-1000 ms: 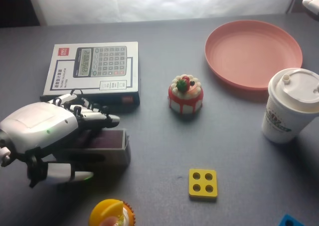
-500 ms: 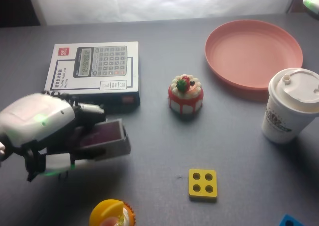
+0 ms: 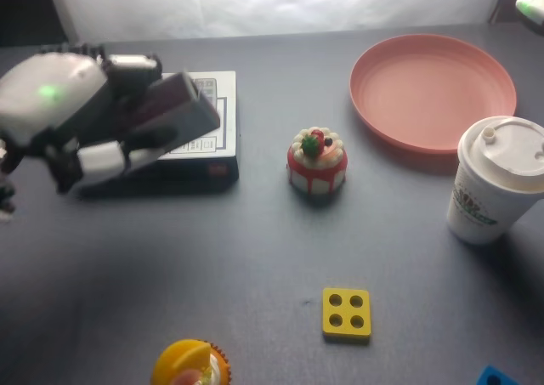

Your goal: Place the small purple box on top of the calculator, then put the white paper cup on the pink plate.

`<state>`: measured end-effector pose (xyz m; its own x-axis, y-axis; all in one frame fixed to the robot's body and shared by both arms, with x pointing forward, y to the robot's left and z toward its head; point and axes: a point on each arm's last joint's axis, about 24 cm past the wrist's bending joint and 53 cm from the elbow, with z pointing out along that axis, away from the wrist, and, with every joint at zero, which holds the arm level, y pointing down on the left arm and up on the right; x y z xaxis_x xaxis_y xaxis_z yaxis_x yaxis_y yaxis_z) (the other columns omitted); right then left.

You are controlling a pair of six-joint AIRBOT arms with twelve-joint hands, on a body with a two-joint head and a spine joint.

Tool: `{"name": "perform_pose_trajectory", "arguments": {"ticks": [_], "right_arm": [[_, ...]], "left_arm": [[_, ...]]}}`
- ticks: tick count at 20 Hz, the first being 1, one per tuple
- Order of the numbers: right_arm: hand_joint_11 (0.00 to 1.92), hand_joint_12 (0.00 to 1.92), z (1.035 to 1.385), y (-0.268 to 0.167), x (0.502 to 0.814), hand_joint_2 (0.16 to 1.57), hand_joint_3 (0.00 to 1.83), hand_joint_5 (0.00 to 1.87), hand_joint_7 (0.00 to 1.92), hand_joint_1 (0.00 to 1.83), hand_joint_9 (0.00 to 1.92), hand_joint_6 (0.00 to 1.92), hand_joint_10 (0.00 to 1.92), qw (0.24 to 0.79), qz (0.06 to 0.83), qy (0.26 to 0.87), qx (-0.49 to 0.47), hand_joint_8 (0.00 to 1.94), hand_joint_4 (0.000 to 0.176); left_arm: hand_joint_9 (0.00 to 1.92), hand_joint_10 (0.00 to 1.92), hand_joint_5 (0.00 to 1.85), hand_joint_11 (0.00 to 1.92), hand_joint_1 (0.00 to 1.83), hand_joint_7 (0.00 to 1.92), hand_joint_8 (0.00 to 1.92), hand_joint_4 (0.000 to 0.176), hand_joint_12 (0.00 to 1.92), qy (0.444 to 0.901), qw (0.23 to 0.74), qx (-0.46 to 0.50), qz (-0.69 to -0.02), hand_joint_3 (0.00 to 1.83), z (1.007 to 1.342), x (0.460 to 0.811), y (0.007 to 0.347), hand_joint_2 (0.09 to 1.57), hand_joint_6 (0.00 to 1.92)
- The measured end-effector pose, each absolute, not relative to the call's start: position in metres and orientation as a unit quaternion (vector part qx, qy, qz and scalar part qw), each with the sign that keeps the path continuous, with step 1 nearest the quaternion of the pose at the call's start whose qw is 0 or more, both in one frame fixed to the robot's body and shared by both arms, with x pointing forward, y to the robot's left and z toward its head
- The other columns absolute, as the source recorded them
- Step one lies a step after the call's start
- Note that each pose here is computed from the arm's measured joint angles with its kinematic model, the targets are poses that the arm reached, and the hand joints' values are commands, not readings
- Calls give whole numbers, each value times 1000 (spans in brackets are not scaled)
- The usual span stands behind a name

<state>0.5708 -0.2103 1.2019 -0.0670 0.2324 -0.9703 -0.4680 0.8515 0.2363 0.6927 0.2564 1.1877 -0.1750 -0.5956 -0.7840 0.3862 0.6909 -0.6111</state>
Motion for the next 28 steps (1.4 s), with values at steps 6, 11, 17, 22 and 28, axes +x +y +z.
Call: {"name": "perform_pose_trajectory", "arguments": {"ticks": [6,11,17,22,28], "right_arm": [[0,0,1200,-210,572,1329,2,0,0,186,0,0,0,677,260,683,-85,0,0],[0,0,1200,-210,572,1329,2,0,0,183,0,0,0,677,260,684,-84,0,0],[0,0,1200,-210,572,1325,0,0,0,194,0,0,0,676,262,684,-83,0,0],[0,0,1201,-207,570,1252,0,0,0,281,0,0,0,667,288,683,-69,0,0],[1,887,1192,-212,574,1096,0,0,0,575,0,0,0,636,321,700,-49,0,0]], "left_arm": [[906,1855,794,1015,1227,821,1327,0,1921,681,627,-154,-346,1,1163,740,286,1200,1229],[562,1017,565,467,1258,572,737,0,1660,694,614,-170,-334,0,1148,758,283,1154,319],[3,7,78,0,889,6,0,55,386,706,604,-160,-333,1,1142,751,272,1052,21],[0,0,0,5,703,0,0,108,279,667,638,-125,-363,0,1186,729,263,958,0],[0,0,81,0,759,0,0,120,0,611,665,-48,-428,29,1236,685,229,1071,33]]}}
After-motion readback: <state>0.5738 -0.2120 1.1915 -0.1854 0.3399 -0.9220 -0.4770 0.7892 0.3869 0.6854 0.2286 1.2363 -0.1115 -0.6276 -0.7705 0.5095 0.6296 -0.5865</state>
